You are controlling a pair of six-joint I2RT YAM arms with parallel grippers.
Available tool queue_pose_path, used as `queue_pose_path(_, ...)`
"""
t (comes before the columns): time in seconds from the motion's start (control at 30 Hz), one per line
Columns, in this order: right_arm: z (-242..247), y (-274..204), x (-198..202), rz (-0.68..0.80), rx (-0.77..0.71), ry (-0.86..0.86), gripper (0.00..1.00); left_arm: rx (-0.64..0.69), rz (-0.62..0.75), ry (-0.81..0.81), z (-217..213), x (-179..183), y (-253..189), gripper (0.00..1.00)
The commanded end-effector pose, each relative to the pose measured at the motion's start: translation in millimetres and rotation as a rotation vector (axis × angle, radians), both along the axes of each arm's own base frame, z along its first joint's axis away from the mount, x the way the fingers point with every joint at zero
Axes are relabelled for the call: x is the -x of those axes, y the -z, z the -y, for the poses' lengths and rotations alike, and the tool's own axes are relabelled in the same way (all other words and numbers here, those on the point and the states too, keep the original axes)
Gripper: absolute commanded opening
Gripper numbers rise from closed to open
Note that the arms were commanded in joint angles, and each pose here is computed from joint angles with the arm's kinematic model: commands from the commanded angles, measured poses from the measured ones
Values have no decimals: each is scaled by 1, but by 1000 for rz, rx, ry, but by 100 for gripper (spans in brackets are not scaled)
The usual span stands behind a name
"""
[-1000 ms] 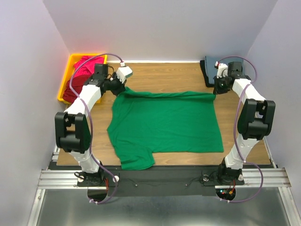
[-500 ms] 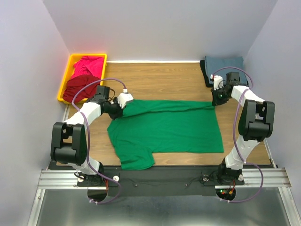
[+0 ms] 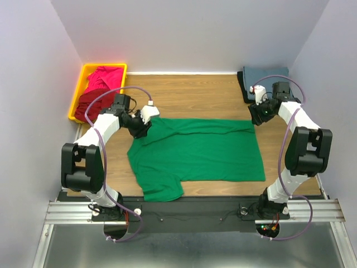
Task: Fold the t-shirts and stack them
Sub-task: Fold the tshirt
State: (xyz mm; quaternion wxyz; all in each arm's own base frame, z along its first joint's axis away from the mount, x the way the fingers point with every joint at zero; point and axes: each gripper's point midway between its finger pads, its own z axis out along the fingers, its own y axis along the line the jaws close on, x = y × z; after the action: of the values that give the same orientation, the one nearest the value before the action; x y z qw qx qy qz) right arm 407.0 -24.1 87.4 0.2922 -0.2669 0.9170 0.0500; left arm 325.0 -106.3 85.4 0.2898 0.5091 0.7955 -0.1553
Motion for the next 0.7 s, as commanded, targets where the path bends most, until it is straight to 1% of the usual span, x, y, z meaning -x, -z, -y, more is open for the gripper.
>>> queue_pose_path(0.0,1,-21,-6,52,14,-58,59,97,-5,-11,18,-22,-27,48)
queue_pose_path(0.03,-1,-15,-4,25,1,-71,58,102,-39,-17,22,-25,-20,48)
queue_pose_path(0.1,-5,-12,-4,8,-1,-98,55,120,-53,-28,26,-34,-20,48)
queue_pose_path(0.23,-20,-4,-2,-27,-10,-142,55,115,-107,-38,27,-35,-4,48)
queue_pose_path(0.37,-32,9,0,-53,33,-203,56,94,-154,-56,23,-30,13,49)
queue_pose_path(0.47,-30,24,-1,-92,54,-204,56,78,-182,-65,22,-25,25,49)
queue_pose_path(0.57,-25,36,-6,-118,77,-196,56,60,-177,-81,19,-27,31,49)
queue_pose_path(0.67,-23,42,-6,-131,92,-205,52,53,-195,-92,18,-27,36,49)
